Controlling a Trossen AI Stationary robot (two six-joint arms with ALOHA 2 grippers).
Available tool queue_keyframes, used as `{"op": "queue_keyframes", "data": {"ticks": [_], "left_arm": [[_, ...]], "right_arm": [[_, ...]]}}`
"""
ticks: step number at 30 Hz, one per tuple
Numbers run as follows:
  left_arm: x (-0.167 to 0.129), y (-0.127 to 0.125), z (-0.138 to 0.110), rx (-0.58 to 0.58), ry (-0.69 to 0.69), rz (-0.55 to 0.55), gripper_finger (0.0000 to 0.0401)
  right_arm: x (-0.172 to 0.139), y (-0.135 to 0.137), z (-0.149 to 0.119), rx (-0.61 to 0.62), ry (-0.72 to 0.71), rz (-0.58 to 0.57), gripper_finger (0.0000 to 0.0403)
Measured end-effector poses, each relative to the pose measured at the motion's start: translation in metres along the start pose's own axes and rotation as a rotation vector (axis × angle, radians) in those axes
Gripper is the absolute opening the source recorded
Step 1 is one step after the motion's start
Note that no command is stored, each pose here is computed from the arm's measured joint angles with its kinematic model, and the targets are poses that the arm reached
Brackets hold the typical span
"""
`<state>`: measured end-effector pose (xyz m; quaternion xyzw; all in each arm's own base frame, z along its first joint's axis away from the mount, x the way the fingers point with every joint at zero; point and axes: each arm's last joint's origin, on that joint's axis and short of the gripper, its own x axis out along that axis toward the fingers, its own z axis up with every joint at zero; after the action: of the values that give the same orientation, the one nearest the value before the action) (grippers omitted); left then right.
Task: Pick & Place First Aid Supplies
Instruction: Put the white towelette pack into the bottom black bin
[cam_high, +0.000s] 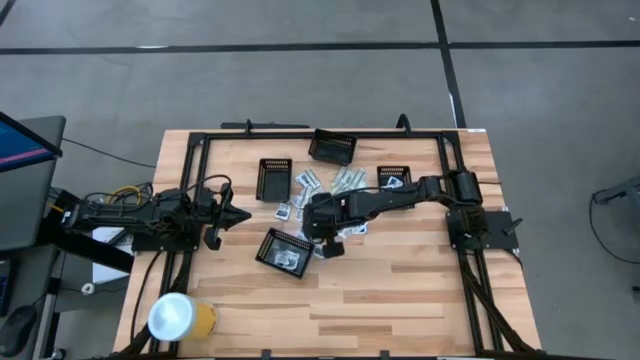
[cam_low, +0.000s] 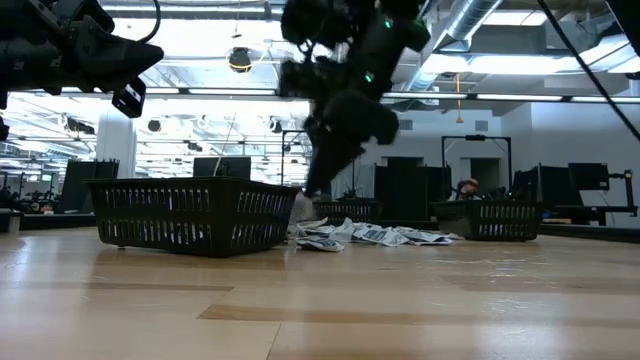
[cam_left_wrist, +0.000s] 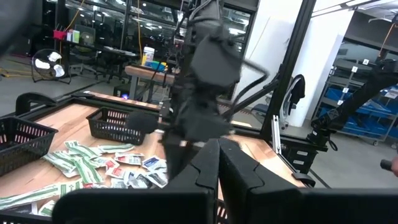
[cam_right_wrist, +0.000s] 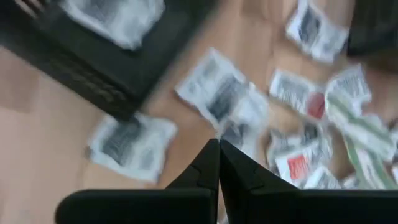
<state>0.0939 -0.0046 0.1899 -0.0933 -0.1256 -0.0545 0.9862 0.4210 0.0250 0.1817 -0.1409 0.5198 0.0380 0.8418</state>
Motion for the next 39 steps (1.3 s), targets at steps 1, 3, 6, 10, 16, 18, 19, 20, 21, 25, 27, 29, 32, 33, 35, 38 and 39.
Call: {"op": "queue_keyframes", "data": {"ticks": [1, 3, 6, 10, 16, 18, 19, 20, 21, 25, 27, 29, 32, 33, 35, 38, 39], "left_arm": [[0.0, 0.0, 0.0, 0.0, 0.0, 0.0, 0.0008], [0.0, 0.0, 0.0, 0.0, -0.001, 0.0, 0.0008], [0.0, 0.0, 0.0, 0.0, -0.001, 0.0, 0.0008], [0.0, 0.0, 0.0, 0.0, -0.001, 0.0, 0.0008], [0.0, 0.0, 0.0, 0.0, -0.001, 0.0, 0.0008], [0.0, 0.0, 0.0, 0.0, -0.001, 0.0, 0.0008], [0.0, 0.0, 0.0, 0.0, -0.001, 0.0, 0.0008], [0.0, 0.0, 0.0, 0.0, -0.001, 0.0, 0.0008], [0.0, 0.0, 0.0, 0.0, -0.001, 0.0, 0.0008], [0.0, 0.0, 0.0, 0.0, -0.001, 0.0, 0.0008], [0.0, 0.0, 0.0, 0.0, -0.001, 0.0, 0.0008], [0.0, 0.0, 0.0, 0.0, -0.001, 0.0, 0.0008], [0.0, 0.0, 0.0, 0.0, -0.001, 0.0, 0.0008], [0.0, 0.0, 0.0, 0.0, -0.001, 0.0, 0.0008], [0.0, 0.0, 0.0, 0.0, -0.001, 0.0, 0.0008], [0.0, 0.0, 0.0, 0.0, -0.001, 0.0, 0.0008], [0.0, 0.0, 0.0, 0.0, -0.001, 0.0, 0.0008]], "right_arm": [[-0.003, 0.001, 0.004, -0.016, -0.008, -0.021, 0.0], [-0.009, 0.003, 0.012, -0.048, -0.027, -0.065, 0.0], [-0.016, 0.005, 0.021, -0.088, -0.044, -0.118, 0.0], [-0.02, 0.011, 0.024, -0.109, -0.043, -0.129, 0.0], [-0.027, 0.028, 0.036, -0.244, -0.118, -0.121, 0.0], [-0.03, 0.037, 0.042, -0.313, -0.15, -0.119, 0.0], [-0.032, 0.041, 0.043, -0.347, -0.162, -0.119, 0.0], [-0.033, 0.045, 0.046, -0.378, -0.178, -0.12, 0.0], [-0.034, 0.049, 0.047, -0.406, -0.194, -0.121, 0.0], [-0.035, 0.059, 0.051, -0.459, -0.226, -0.124, 0.0], [-0.035, 0.061, 0.051, -0.461, -0.227, -0.122, 0.0], [-0.035, 0.062, 0.052, -0.446, -0.235, -0.119, 0.0002], [-0.036, 0.066, 0.052, -0.42, -0.242, -0.113, 0.0012], [-0.036, 0.067, 0.052, -0.417, -0.242, -0.11, 0.0019], [-0.036, 0.069, 0.052, -0.419, -0.242, -0.107, 0.0035], [-0.036, 0.07, 0.052, -0.423, -0.235, -0.102, 0.0064], [-0.036, 0.07, 0.051, -0.423, -0.231, -0.102, 0.0074]]}}
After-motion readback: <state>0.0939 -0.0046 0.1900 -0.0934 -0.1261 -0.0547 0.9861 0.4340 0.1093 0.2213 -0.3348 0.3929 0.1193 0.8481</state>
